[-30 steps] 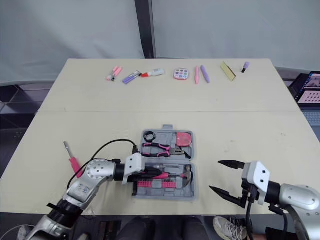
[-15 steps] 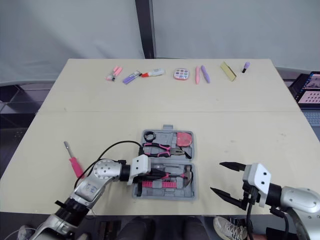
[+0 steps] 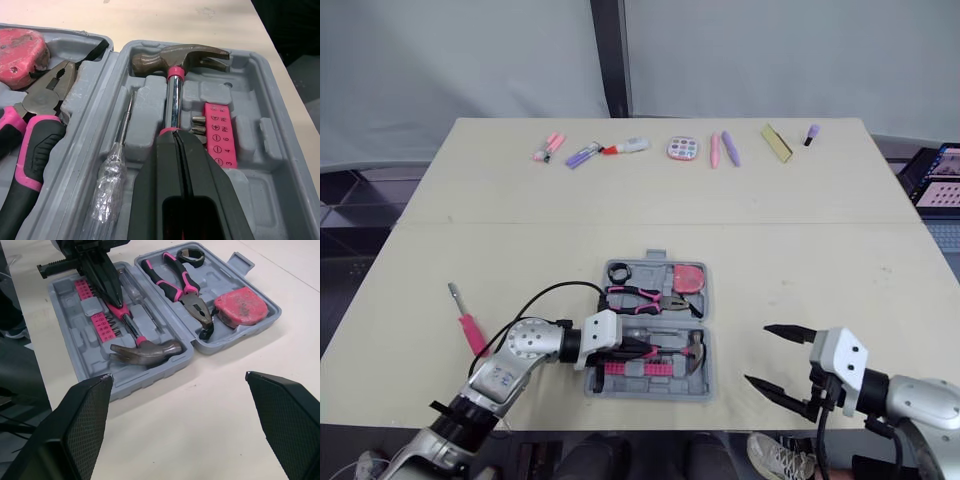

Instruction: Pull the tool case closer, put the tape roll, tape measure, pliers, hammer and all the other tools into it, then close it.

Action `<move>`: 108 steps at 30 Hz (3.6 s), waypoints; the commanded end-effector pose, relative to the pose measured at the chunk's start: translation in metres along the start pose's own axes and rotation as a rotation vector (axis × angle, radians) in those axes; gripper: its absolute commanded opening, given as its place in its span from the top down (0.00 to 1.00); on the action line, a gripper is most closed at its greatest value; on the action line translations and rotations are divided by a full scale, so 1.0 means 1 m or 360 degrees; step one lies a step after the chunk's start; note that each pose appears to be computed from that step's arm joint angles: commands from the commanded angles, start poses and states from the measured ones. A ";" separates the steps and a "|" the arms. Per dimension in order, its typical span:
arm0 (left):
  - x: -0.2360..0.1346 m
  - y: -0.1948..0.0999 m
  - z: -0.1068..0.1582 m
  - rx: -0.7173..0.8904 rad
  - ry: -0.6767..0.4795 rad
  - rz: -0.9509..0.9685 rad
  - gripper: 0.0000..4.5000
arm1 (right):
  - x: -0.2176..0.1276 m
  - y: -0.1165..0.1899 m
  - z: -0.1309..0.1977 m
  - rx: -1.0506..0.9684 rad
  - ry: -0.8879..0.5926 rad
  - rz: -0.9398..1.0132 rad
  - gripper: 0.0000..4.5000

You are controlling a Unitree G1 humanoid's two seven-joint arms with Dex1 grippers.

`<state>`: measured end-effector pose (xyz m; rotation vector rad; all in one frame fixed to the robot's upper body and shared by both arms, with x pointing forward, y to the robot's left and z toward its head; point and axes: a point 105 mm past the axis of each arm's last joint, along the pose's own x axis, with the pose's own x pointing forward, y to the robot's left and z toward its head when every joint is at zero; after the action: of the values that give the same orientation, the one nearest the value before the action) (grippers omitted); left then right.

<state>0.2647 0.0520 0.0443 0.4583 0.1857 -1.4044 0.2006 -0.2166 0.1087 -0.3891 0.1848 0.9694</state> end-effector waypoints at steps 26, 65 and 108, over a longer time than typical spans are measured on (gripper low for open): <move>0.009 -0.028 -0.060 -0.0245 0.0282 -0.0054 1.00 | -0.004 -0.003 0.014 -0.0045 -0.0033 -0.0002 0.00; 0.012 -0.036 -0.075 -0.0362 0.0293 -0.0054 1.00 | -0.005 -0.007 0.015 -0.0066 -0.0019 0.0034 0.00; -0.185 -0.074 -0.034 -0.0659 -0.0024 0.1210 0.02 | 0.018 0.004 -0.006 0.0047 -0.0110 0.0070 0.00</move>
<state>0.1669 0.2259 0.0658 0.1327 0.2760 -0.6058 0.2085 -0.2020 0.0885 -0.3078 0.1813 1.0239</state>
